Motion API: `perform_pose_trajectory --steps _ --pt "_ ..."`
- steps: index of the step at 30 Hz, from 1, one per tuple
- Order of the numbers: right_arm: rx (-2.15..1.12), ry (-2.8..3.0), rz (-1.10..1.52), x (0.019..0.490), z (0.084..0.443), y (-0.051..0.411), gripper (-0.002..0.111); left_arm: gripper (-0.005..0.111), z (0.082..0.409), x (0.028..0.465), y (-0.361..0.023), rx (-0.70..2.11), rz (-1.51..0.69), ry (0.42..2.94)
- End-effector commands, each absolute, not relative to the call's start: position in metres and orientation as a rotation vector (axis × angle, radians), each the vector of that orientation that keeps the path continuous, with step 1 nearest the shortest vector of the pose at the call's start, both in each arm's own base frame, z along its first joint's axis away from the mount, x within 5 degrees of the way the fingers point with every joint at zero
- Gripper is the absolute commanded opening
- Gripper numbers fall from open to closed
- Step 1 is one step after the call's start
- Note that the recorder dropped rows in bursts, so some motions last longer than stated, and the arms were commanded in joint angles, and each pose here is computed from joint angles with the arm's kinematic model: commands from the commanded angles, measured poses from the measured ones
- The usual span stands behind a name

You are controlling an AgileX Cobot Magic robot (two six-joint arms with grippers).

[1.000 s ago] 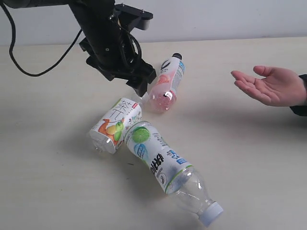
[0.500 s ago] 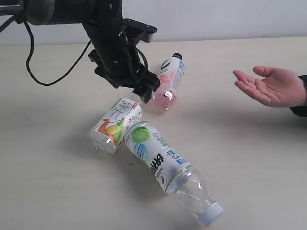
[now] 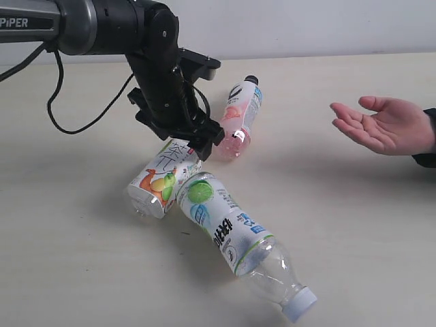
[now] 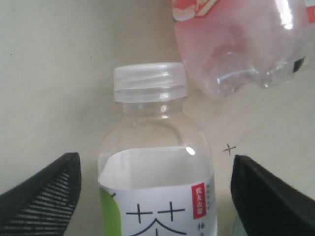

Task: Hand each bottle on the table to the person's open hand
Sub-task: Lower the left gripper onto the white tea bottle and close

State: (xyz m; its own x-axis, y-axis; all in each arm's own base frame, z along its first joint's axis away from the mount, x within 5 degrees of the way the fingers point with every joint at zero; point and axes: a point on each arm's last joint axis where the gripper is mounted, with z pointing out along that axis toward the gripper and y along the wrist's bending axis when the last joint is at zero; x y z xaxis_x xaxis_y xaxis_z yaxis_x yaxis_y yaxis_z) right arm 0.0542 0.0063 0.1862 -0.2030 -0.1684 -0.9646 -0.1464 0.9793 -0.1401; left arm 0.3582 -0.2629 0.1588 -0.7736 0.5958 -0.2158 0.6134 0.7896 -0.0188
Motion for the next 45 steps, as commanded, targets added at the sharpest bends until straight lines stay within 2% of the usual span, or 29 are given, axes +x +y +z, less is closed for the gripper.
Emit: perform_pose_trajectory --steps 1,12,20,25,29,37,41,45 --pt "-0.232 1.766 -0.019 0.054 0.186 0.006 0.000 0.079 0.161 0.359 -0.263 0.935 -0.143 2.775" --pt "-0.233 1.773 -0.019 0.054 0.186 0.006 0.000 0.079 0.160 0.360 -0.264 0.936 -0.141 2.772" --pt "-0.233 1.773 -0.019 0.054 0.186 0.006 0.000 0.079 0.134 0.361 -0.264 0.919 -0.121 2.839" --pt "-0.233 1.773 -0.019 0.054 0.186 0.006 0.000 0.076 0.131 0.361 -0.264 0.917 -0.118 2.848" --pt "-0.233 1.773 -0.019 0.054 0.186 0.006 0.000 0.061 0.131 0.361 -0.264 0.920 -0.115 2.854" --pt "-0.233 1.773 -0.019 0.054 0.186 0.006 0.000 0.015 0.130 0.359 -0.260 0.959 -0.053 2.874" --pt "-0.233 1.773 -0.019 0.054 0.186 0.006 0.000 0.001 0.130 0.360 -0.257 0.934 -0.002 2.887" --pt "-0.233 1.773 -0.019 0.054 0.186 0.006 0.000 0.000 0.131 0.363 -0.252 0.883 0.080 2.877"
